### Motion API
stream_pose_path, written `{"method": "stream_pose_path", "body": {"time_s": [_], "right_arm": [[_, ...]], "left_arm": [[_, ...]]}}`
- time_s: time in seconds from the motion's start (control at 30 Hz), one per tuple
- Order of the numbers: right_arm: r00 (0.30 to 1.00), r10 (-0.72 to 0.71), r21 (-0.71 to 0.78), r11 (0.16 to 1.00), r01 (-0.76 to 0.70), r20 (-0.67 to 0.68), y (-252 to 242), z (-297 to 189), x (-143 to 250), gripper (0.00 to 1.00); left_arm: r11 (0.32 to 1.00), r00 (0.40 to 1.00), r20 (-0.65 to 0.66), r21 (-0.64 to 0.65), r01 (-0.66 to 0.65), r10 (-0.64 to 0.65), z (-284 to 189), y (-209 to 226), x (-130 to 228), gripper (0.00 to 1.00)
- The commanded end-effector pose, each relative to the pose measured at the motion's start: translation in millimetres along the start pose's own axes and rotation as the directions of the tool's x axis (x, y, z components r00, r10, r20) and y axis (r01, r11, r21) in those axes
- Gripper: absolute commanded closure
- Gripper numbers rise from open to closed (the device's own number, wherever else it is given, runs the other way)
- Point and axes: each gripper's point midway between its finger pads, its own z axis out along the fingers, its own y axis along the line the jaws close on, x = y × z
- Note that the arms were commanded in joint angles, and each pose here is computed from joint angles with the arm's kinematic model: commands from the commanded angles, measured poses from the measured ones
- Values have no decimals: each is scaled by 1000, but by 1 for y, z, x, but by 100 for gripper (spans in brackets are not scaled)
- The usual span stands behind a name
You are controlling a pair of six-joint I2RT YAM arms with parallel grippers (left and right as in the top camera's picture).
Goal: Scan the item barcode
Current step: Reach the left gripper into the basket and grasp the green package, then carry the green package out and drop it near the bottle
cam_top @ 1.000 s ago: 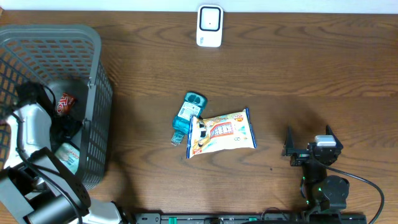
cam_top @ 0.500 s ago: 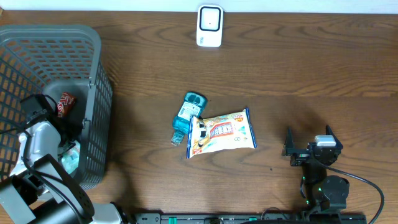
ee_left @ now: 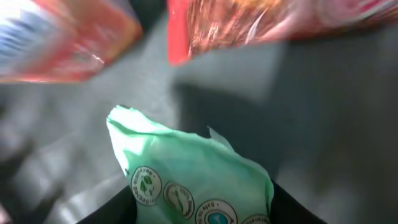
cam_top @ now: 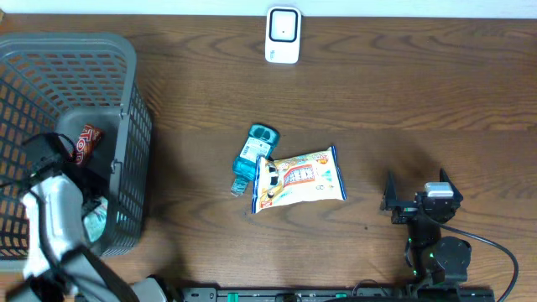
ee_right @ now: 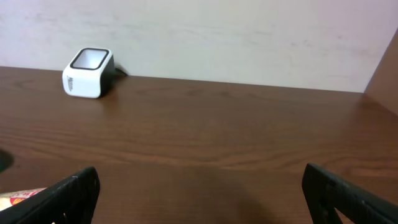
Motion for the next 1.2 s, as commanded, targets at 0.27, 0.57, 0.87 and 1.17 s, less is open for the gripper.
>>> {"method": "stream_pose_path", "body": {"time_s": [0.27, 0.57, 0.87, 1.17], "right_arm": [[1000, -9, -12, 1000, 9, -2, 3, 0, 1, 1], [1000, -9, -12, 1000, 9, -2, 3, 0, 1, 1], [1000, -9, -12, 1000, 9, -2, 3, 0, 1, 1], [1000, -9, -12, 1000, 9, -2, 3, 0, 1, 1]], "left_arm": [[746, 867, 431, 657, -111, -251, -240, -63, -59, 51], [271, 909, 400, 893, -358, -117, -351, -133, 21, 51], [124, 905, 394, 902, -414, 159, -347, -229, 103, 51], [147, 839, 385, 872, -468, 385, -280, -324, 200, 52]]}}
